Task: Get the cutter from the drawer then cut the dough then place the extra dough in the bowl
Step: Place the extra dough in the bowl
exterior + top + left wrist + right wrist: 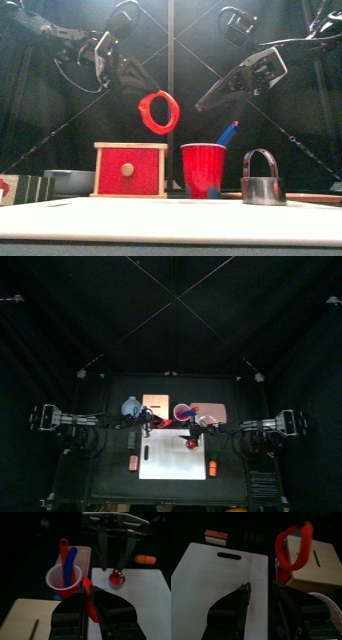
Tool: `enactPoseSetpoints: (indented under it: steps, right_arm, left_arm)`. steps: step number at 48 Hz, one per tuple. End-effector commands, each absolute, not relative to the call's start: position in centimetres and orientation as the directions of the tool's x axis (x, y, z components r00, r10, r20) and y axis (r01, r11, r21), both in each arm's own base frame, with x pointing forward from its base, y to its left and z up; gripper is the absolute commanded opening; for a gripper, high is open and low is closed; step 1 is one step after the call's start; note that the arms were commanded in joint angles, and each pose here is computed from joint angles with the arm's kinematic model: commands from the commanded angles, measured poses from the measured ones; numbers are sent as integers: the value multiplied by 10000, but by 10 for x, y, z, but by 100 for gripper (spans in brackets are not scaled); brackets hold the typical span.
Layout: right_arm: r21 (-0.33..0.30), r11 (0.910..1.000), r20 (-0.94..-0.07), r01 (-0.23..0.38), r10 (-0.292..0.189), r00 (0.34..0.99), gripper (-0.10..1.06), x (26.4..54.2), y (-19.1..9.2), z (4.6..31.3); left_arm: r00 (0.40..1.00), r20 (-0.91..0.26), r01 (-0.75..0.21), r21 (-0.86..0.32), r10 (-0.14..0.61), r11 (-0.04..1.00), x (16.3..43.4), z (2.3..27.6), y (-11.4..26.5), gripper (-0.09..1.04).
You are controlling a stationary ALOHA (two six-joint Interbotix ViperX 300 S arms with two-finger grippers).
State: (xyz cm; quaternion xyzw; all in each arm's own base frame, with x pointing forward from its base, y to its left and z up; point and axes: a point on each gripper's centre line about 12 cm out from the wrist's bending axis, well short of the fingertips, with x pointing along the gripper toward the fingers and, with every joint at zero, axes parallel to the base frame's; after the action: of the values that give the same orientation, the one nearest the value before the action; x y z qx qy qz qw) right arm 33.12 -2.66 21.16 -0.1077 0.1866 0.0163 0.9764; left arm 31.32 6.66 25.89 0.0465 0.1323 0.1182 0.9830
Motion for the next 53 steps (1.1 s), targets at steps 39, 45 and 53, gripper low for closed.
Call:
enactPoseSetpoints:
  steps: [39, 45, 53]
  right_arm:
    - [-1931, 9802, -3358, -448, -232, 9416, 78, 329, -33, 216]
    - [-1917, 9805, -3358, -442, -232, 9416, 78, 329, -33, 216]
    - [-1889, 9810, -3358, -432, -232, 9416, 78, 329, -33, 216]
  left_arm:
    - [7669, -1948, -6207, 175, 6115, 7839, 169, 209, 118, 83]
    - [7605, -2106, -6277, 36, 6143, 7784, 169, 206, 118, 93]
    - [7540, -2009, -6398, -90, 6254, 7685, 168, 207, 120, 94]
